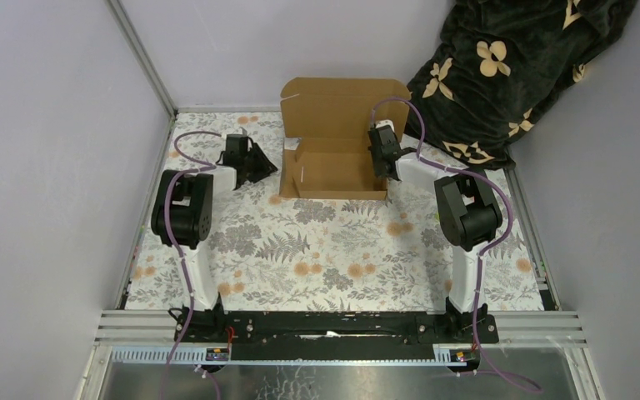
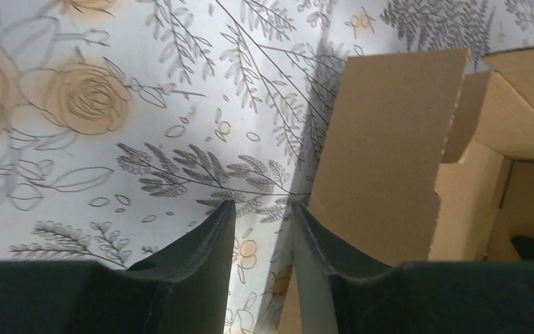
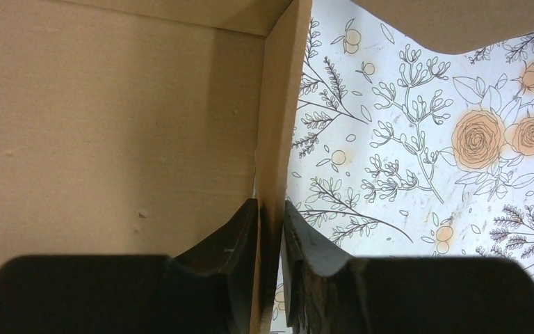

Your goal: Fold the paper box

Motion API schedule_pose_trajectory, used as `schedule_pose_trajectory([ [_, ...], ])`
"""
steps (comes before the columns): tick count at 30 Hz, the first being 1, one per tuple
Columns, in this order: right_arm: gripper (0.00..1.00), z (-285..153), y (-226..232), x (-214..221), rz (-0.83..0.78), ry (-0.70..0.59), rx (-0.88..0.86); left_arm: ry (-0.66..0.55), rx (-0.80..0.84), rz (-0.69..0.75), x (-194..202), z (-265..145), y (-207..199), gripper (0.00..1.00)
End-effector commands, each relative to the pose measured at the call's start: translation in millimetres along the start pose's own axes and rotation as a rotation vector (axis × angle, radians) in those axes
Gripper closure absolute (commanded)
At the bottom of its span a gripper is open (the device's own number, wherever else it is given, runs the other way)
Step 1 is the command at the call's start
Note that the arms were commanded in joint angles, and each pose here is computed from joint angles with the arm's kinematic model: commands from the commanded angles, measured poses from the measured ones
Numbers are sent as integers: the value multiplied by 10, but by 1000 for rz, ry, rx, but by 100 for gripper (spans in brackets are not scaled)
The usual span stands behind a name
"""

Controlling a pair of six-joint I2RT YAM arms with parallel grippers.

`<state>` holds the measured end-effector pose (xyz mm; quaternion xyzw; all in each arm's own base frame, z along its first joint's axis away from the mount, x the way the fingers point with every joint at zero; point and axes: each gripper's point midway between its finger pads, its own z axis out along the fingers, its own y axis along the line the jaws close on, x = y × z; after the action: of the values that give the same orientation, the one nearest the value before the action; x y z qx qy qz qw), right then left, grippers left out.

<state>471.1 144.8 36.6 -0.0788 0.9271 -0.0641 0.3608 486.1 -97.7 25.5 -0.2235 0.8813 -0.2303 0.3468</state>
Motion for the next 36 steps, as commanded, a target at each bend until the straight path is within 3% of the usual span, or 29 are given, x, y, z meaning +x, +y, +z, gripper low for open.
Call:
schedule_pose_trajectory([
  [1,75,-50,-9,-220,16,-47,-17,89,53,-48,355,10,2,58],
  [14,76,14,17,-103,28,-23,-43,96,224,-191,578,-43,-151,57],
  [36,77,78,80,4,34,7,-77,-10,605,-262,369,-460,-626,54],
])
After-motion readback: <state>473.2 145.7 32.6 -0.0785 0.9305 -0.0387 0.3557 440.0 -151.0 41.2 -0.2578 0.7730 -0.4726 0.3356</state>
